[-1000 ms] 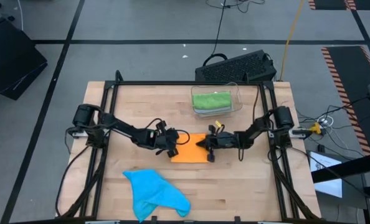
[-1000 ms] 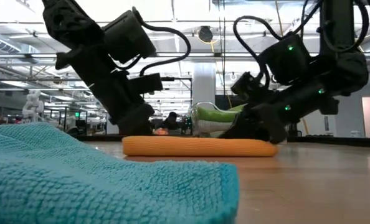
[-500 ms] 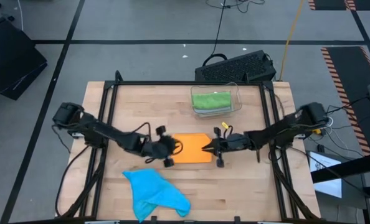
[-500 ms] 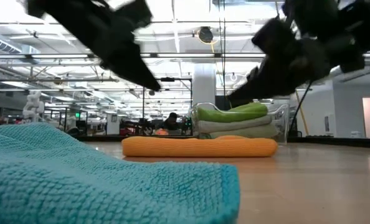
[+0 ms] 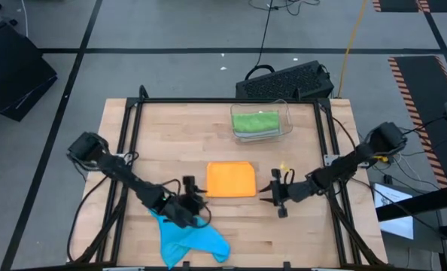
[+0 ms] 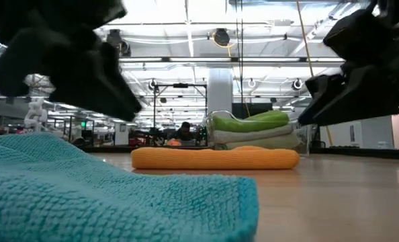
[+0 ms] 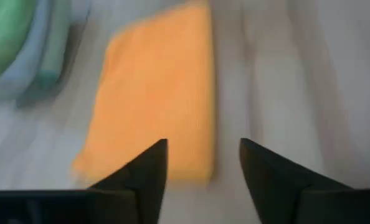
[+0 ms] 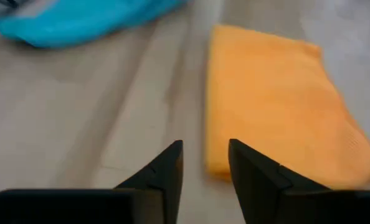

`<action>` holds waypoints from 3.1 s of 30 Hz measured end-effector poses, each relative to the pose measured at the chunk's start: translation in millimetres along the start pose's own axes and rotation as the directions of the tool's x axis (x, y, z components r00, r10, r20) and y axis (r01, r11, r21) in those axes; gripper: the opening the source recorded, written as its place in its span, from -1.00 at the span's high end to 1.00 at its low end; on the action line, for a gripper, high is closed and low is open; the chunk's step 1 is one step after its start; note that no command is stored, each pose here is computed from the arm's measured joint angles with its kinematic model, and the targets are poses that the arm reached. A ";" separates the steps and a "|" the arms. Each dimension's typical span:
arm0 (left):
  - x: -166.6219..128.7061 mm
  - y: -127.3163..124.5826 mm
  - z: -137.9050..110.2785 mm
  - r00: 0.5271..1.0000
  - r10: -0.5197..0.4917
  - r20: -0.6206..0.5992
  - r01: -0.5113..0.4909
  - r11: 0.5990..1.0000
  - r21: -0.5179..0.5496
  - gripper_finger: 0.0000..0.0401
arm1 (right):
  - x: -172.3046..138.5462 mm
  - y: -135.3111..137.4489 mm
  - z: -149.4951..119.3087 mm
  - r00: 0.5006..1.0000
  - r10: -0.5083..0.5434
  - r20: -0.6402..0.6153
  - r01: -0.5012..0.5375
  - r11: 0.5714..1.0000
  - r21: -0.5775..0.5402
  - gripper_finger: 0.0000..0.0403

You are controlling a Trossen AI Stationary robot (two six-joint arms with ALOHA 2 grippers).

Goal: Fold microfiber towels
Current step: Fold the orange microfiber towel

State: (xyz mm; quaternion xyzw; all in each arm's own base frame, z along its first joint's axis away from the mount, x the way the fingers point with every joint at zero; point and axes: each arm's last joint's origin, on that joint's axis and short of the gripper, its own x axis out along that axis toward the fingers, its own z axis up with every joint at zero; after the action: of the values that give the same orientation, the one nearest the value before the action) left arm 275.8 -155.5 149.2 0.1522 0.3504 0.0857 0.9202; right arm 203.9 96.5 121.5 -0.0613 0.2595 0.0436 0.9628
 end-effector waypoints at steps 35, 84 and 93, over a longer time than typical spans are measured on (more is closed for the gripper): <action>42.4 17.6 -7.6 0.982 -0.148 -0.116 0.135 0.984 -0.113 0.95 | 45.3 -9.5 -10.6 1.000 0.023 -0.001 -0.023 0.997 -0.069 0.90; 61.6 122.8 -13.1 0.918 -0.323 -0.231 0.200 0.879 -0.433 0.84 | 36.1 -96.0 -2.6 0.997 0.037 -0.065 -0.017 0.957 0.290 0.97; 58.4 130.1 -6.0 0.953 -0.214 -0.216 0.108 0.902 -0.418 0.30 | 35.8 -101.5 -5.4 0.990 -0.095 -0.103 0.122 0.946 0.301 0.71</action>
State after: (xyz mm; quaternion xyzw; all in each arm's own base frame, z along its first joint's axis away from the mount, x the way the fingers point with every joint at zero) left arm 308.4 -16.6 153.1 -0.0820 0.4527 0.0975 0.8825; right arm 243.8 -2.8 108.4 0.0727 0.3009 -0.0532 0.9494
